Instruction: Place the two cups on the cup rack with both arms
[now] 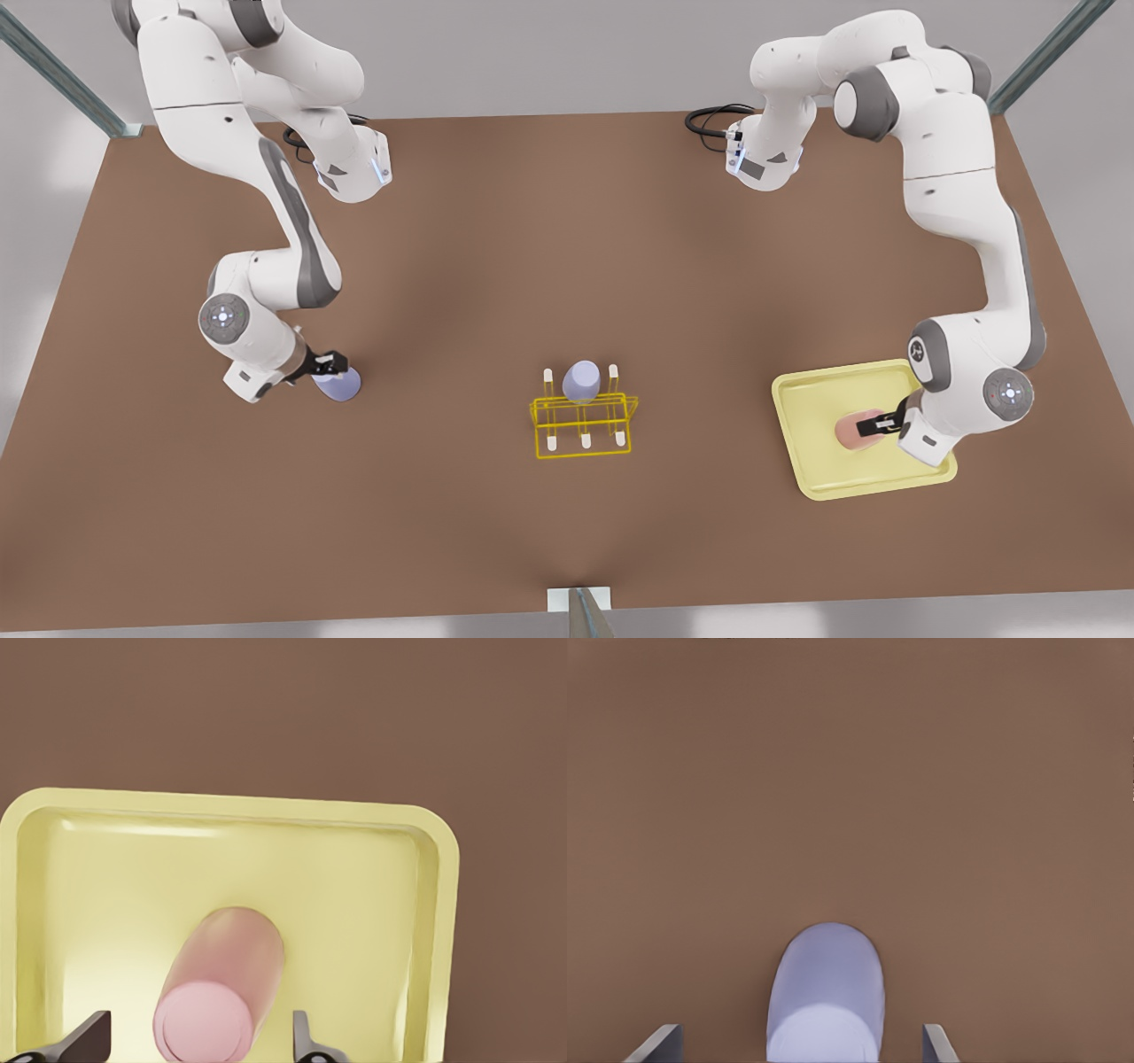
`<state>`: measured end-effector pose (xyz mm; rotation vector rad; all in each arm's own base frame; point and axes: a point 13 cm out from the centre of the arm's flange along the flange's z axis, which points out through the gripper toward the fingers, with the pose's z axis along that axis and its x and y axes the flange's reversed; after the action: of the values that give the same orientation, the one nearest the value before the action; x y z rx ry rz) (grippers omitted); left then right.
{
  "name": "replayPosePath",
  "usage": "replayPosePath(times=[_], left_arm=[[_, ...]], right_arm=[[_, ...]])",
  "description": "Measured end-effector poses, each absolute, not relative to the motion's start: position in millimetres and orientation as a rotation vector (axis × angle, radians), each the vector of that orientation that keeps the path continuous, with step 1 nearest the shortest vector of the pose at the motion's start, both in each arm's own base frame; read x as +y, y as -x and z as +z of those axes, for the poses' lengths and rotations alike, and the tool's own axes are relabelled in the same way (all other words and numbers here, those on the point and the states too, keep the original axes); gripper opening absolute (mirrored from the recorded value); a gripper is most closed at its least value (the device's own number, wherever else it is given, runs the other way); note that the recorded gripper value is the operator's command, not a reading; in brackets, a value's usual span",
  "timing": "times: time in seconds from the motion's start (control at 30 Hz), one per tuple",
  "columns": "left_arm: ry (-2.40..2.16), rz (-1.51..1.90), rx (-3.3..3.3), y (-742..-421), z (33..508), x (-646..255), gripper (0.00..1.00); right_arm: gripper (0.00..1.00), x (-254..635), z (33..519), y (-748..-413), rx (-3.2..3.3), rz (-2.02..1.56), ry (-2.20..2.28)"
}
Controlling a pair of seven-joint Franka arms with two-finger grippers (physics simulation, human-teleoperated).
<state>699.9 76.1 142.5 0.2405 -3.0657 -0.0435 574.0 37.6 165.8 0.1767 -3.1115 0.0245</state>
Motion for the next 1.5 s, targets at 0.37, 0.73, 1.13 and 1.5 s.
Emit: replayPosePath(times=[0.37,0.73,1.13,1.5], left_arm=[[-0.24,-0.049,-3.067,-685,81,80,1.0],[-0.237,-0.054,-3.094,-691,70,81,0.91],[-0.24,-0.052,-3.141,-703,94,78,0.87],[0.052,0.106,-3.195,-727,230,-166,0.87]], right_arm=[[1.0,35,122,-553,-3.048,-0.019,-0.062],[1.0,30,87,-528,-2.944,-0.017,-0.031],[1.0,34,72,-535,-2.937,-0.018,-0.034],[0.92,35,70,-534,-2.948,-0.02,-0.03]])
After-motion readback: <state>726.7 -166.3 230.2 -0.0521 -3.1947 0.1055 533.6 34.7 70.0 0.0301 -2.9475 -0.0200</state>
